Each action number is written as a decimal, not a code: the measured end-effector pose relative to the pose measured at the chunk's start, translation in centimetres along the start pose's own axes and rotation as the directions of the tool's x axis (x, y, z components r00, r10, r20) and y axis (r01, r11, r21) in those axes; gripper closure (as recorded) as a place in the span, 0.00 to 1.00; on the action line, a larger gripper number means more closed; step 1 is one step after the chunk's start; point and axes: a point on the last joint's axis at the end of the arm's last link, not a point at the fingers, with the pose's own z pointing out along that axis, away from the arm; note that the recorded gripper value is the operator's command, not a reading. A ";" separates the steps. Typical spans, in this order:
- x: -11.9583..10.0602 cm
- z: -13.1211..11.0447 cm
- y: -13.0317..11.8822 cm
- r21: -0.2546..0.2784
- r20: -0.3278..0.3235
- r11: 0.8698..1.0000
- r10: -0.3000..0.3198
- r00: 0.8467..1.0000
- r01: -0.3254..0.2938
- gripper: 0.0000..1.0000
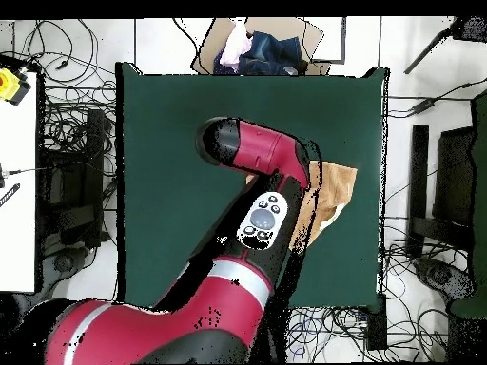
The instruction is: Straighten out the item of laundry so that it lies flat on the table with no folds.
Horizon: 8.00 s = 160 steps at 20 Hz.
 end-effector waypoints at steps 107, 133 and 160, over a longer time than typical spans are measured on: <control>9.6 10.2 -5.1 -0.122 -0.124 0.971 0.189 0.974 -0.204 0.00; 9.4 10.7 -4.5 -0.180 -0.070 0.975 0.118 0.990 -0.129 1.00; 15.1 7.5 -0.1 -0.224 -0.082 0.973 -0.073 0.994 0.053 1.00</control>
